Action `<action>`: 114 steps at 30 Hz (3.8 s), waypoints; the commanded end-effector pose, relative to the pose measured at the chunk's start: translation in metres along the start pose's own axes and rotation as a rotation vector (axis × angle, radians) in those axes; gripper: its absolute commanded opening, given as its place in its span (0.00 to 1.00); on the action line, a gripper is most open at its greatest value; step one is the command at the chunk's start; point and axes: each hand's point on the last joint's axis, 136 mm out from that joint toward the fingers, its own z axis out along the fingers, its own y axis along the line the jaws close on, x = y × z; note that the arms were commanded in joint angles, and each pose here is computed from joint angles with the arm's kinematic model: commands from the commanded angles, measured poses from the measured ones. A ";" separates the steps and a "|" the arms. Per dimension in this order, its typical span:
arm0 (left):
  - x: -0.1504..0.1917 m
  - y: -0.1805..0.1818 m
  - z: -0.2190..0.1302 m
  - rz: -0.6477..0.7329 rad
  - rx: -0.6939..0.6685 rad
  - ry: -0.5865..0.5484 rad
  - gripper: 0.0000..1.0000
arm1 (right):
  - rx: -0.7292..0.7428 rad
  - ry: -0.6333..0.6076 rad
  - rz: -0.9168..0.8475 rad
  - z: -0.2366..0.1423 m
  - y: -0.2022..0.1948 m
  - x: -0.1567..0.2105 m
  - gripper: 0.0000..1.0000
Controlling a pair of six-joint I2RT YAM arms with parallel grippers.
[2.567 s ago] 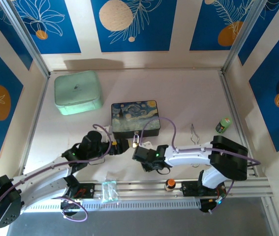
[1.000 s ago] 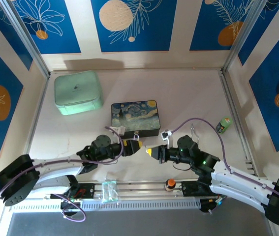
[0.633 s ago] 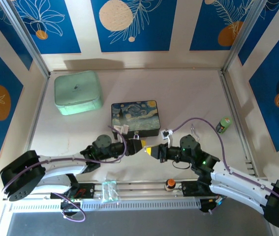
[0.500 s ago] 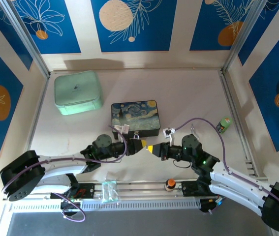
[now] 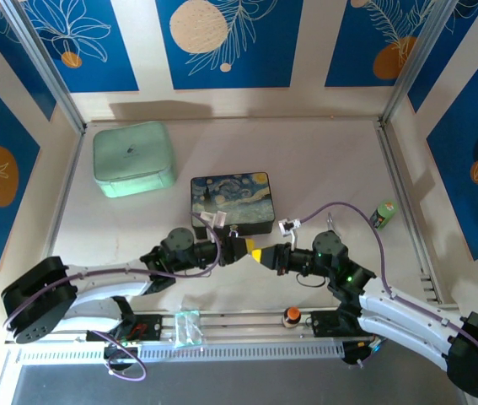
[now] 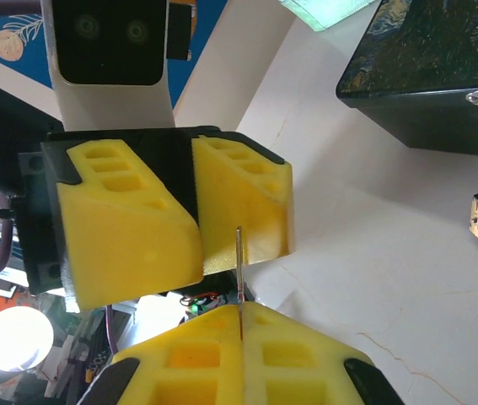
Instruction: Unlock the padlock with the key
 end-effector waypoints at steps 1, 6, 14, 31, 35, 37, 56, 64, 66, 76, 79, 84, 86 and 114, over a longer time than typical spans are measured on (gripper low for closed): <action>-0.003 -0.016 0.005 0.026 0.047 0.004 0.23 | -0.017 -0.002 0.004 0.000 0.001 0.001 0.00; -0.002 -0.015 0.006 0.036 0.027 0.017 0.18 | -0.024 -0.016 0.020 -0.002 -0.001 0.000 0.00; -0.004 -0.017 0.002 0.032 0.018 0.010 0.00 | -0.016 -0.039 0.025 -0.002 -0.002 -0.006 0.00; -0.078 -0.043 -0.034 -0.037 -0.097 -0.300 0.00 | 0.004 -0.390 0.122 -0.014 0.018 -0.093 0.99; -0.085 -0.062 -0.031 -0.049 -0.053 -0.305 0.00 | -0.135 -0.389 0.129 -0.004 0.049 -0.102 0.99; -0.089 -0.067 -0.033 -0.056 -0.040 -0.322 0.00 | -0.192 -0.380 0.125 0.002 0.062 -0.101 0.97; -0.097 -0.073 -0.046 -0.072 0.005 -0.393 0.00 | -0.310 -0.406 0.133 0.015 0.076 -0.099 0.38; -0.095 -0.067 -0.041 -0.093 0.021 -0.402 0.00 | -0.309 -0.372 0.124 0.017 0.079 -0.099 0.26; -0.095 -0.068 -0.039 -0.092 0.023 -0.398 0.00 | -0.302 -0.370 0.132 0.017 0.076 -0.098 0.26; -0.093 -0.063 -0.037 -0.105 0.018 -0.392 0.00 | -0.307 -0.363 0.144 0.023 0.073 -0.098 0.22; -0.092 -0.064 -0.036 -0.103 0.018 -0.384 0.00 | -0.309 -0.362 0.150 0.024 0.071 -0.098 0.18; -0.091 -0.061 -0.036 -0.100 0.005 -0.386 0.00 | -0.318 -0.364 0.147 0.024 0.074 -0.099 0.19; -0.091 -0.059 -0.036 -0.102 0.003 -0.390 0.00 | -0.317 -0.352 0.144 0.026 0.075 -0.097 0.14; -0.091 -0.051 -0.036 -0.103 -0.020 -0.403 0.00 | -0.300 -0.350 0.177 0.027 0.067 -0.091 0.06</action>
